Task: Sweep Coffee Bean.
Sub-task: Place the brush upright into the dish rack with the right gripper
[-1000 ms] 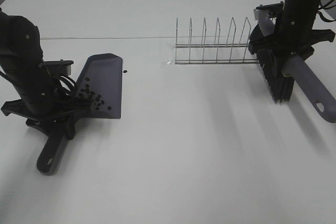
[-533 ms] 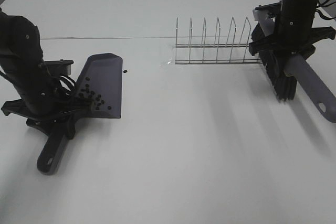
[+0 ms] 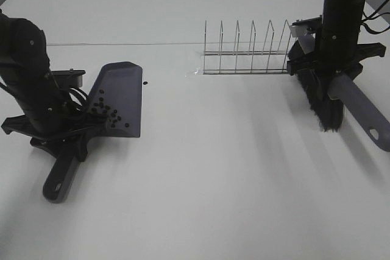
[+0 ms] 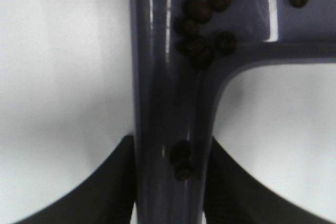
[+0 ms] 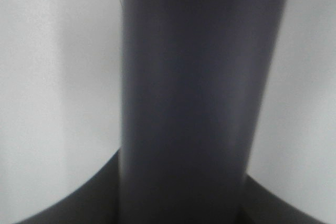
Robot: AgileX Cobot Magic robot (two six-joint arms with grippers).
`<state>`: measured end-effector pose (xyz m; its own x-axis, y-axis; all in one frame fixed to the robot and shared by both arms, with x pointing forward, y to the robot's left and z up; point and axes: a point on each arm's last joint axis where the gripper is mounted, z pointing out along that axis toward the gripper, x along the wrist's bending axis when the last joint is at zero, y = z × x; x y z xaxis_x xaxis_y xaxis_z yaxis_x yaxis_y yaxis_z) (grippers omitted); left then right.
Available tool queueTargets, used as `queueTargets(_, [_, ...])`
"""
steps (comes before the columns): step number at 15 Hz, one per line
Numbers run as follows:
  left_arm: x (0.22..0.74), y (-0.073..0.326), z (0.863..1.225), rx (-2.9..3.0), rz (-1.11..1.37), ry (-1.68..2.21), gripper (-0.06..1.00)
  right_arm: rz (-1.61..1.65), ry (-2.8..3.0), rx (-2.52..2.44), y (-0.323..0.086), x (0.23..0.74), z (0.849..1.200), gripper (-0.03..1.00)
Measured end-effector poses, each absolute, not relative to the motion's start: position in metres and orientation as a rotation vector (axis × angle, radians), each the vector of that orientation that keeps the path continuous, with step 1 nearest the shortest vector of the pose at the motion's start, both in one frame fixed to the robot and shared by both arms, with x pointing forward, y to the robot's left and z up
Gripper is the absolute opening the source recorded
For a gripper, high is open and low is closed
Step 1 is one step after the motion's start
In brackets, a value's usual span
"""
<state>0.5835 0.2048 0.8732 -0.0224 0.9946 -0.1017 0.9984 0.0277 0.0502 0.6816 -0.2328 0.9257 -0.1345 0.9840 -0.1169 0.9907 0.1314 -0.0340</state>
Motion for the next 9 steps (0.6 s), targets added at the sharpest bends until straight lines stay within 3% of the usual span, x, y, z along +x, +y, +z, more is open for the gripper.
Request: queueTargets(9, [0.584,0.205,0.873,2.118,-0.053,2.171,0.35,0.007,2.263,1.963,-0.225,0.722,0.931,0.34])
